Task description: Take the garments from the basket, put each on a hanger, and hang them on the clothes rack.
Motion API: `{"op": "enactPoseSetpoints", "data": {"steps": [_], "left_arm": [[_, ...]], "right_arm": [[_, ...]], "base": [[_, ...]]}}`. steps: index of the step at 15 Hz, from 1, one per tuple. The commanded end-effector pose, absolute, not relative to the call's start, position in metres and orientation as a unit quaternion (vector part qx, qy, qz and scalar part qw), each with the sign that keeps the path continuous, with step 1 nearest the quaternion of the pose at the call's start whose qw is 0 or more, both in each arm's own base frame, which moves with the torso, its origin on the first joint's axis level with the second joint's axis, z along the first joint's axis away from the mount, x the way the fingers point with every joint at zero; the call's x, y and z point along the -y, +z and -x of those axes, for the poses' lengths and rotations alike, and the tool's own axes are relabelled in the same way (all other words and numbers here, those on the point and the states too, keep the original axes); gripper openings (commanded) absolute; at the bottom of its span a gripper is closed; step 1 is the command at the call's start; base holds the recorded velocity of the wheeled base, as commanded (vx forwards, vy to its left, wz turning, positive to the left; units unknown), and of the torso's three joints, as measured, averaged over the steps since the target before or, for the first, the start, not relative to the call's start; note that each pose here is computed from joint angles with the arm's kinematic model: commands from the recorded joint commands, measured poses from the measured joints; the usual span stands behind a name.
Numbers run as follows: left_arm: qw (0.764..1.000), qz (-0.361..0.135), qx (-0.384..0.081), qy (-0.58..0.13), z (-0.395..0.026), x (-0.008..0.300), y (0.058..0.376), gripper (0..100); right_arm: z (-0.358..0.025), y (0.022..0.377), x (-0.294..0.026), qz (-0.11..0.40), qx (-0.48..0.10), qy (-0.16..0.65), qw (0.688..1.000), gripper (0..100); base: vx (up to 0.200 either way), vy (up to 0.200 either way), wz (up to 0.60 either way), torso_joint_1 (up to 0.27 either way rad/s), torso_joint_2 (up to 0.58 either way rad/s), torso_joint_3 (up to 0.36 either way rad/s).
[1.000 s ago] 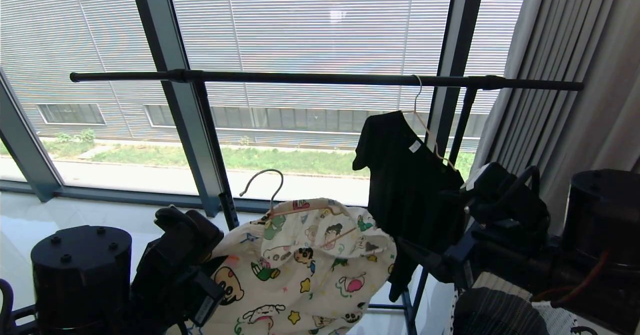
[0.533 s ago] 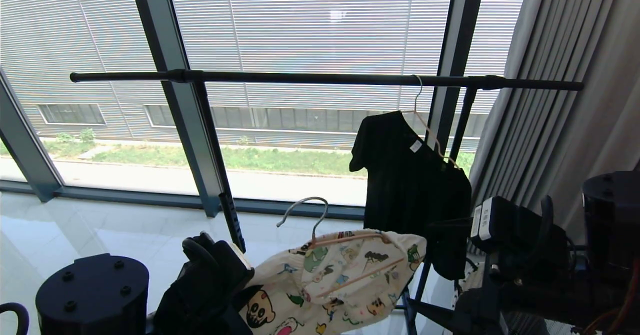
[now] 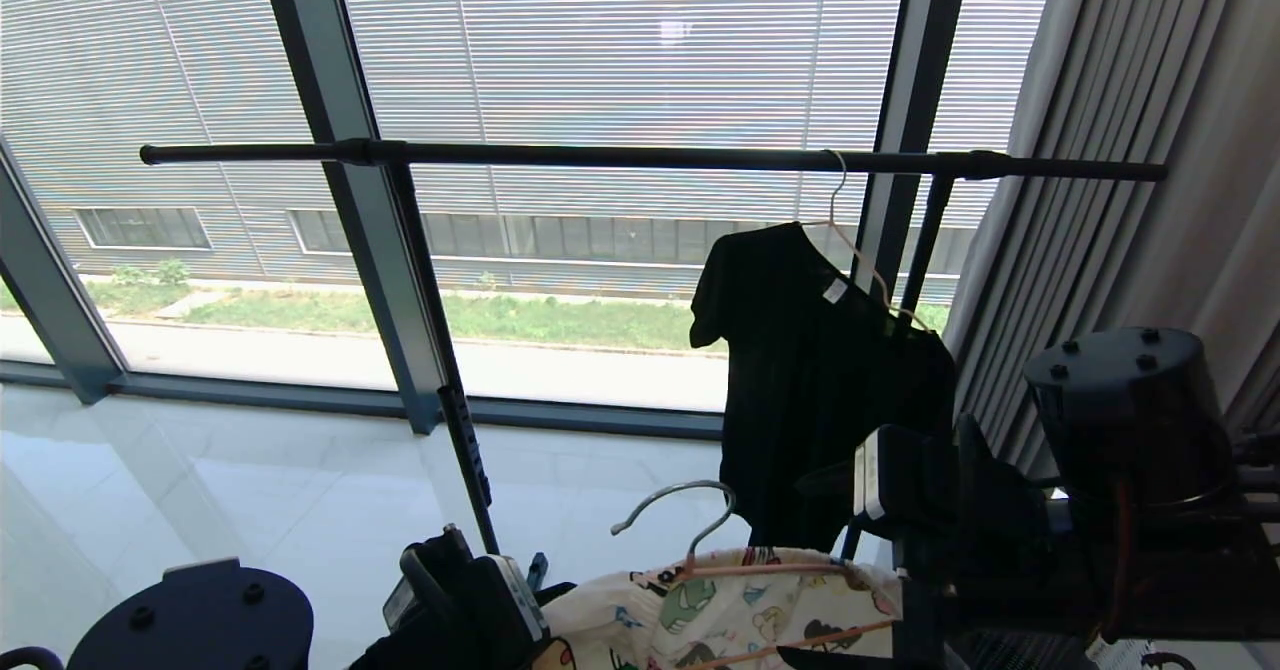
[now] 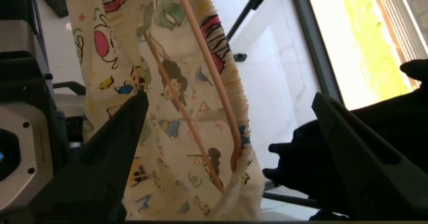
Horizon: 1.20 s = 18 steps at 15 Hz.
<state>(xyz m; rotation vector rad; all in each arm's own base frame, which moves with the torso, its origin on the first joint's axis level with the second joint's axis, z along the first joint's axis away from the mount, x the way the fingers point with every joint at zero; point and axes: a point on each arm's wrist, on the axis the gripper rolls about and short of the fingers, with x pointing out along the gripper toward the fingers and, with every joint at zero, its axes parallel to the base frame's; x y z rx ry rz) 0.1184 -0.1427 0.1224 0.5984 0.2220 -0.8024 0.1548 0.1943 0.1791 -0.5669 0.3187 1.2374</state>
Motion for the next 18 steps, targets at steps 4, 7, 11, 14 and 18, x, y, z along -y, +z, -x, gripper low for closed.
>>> {"op": "enactPoseSetpoints", "data": {"steps": [4, 7, 11, 14, 18], "left_arm": [[0.869, -0.287, -0.099, -0.390, -0.116, 0.144, 0.124, 0], [0.873, -0.281, -0.089, -0.388, -0.117, 0.145, 0.127, 0], [0.877, -0.271, -0.073, -0.390, -0.116, 0.147, 0.130, 0], [0.877, -0.270, -0.071, -0.391, -0.115, 0.147, 0.131, 0], [0.878, -0.258, -0.066, -0.397, -0.113, 0.150, 0.132, 100]], "right_arm": [[-0.166, 0.168, -0.213, 0.273, -0.195, 0.576, 0.745, 100], [-0.167, 0.164, -0.214, 0.275, -0.202, 0.576, 0.743, 100], [-0.171, 0.161, -0.217, 0.286, -0.203, 0.559, 0.751, 0], [-0.174, 0.165, -0.219, 0.288, -0.173, 0.536, 0.775, 0], [-0.170, 0.172, -0.214, 0.301, -0.091, 0.537, 0.783, 0]], "base": [[0.000, 0.000, 0.00, 0.000, 0.00, 0.000], [0.000, 0.000, 0.00, 0.000, 0.00, 0.000], [0.000, 0.000, 0.00, 0.000, 0.00, 0.000], [0.000, 0.000, 0.00, 0.000, 0.00, 0.000], [0.000, 0.000, 0.00, 0.000, 0.00, 0.000]]}}
